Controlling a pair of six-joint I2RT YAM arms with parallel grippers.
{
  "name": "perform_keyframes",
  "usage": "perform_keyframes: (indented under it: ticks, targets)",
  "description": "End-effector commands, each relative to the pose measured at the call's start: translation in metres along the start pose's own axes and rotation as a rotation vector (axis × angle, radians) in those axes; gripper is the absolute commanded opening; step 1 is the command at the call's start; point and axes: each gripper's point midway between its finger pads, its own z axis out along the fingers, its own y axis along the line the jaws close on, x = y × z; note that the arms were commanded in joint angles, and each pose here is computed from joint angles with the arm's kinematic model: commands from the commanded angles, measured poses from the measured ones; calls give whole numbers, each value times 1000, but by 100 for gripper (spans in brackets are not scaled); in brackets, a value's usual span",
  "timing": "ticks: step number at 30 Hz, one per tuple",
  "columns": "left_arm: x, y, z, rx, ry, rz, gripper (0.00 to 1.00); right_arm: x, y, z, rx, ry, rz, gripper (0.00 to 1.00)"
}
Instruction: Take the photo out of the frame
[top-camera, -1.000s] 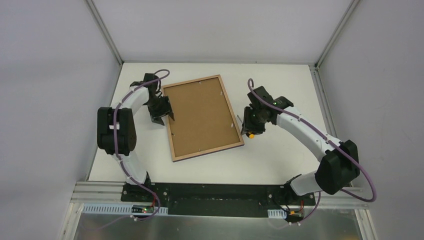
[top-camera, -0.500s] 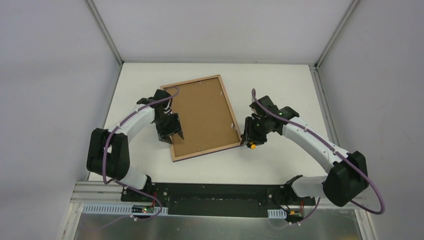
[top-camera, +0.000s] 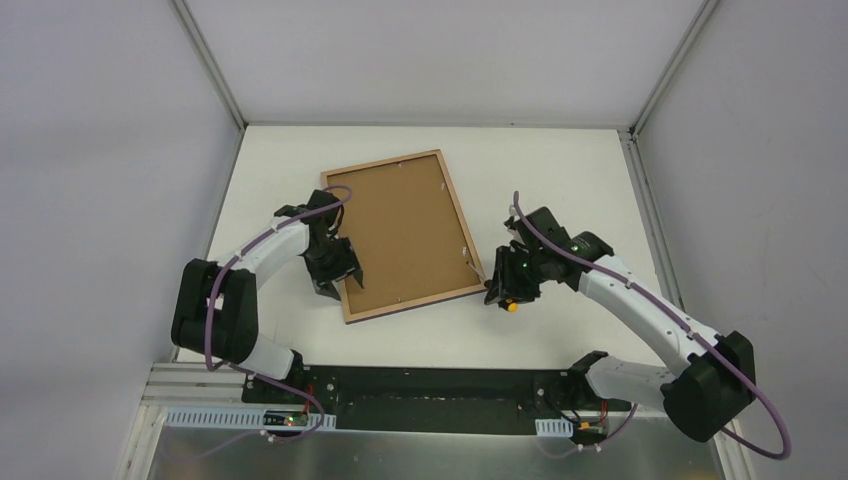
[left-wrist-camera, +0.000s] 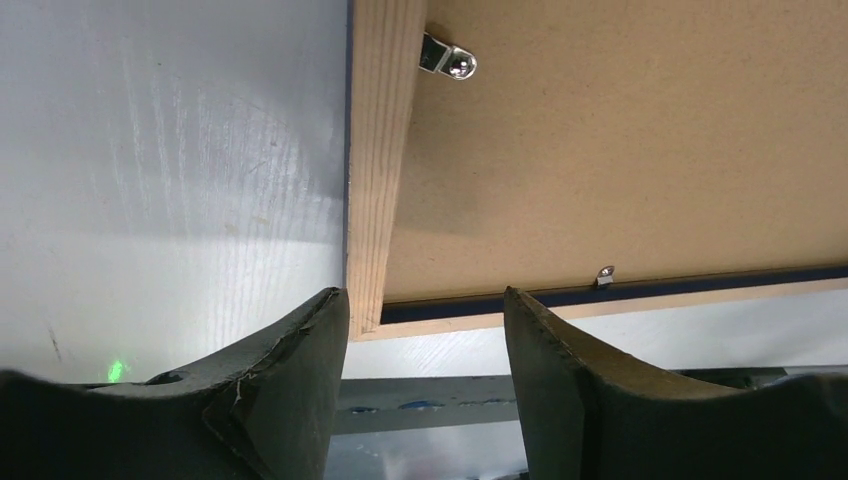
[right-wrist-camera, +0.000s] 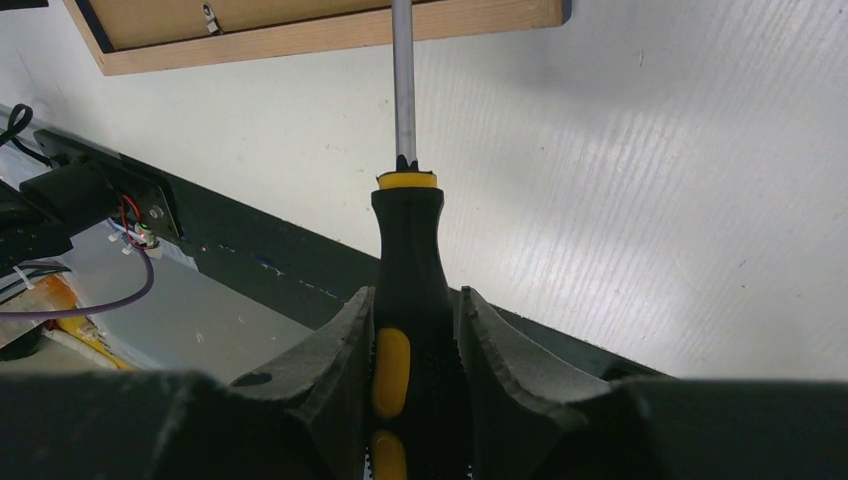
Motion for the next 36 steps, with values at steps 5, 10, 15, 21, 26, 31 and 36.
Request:
perform_keyframes:
  ticks: [5,10,15,21,26,31,36]
  targets:
    - [9,25,15,-100,22,-71,61,4,4,-10,-33,-24,-15,0]
    - [17,17,27,-51,53,-122,48,-2,8,-13,-30,-38,-17,0]
    - [30,-30,30,76,20,-122,40,-11,4,-22,4,-100,-4,0]
    - [64,-146,46,267,91,-2,44,-29,-18,-54,116,-315,84,0]
    - [96,-236,35,397,146,178,50,-36,-45,-88,245,-468,142,0]
    - [88,-244,4,469,51,261,62,-34,-57,-105,299,-514,176,0]
    - [43,-207,-16,487,-34,190,70,-35,-49,-109,242,-537,186,0]
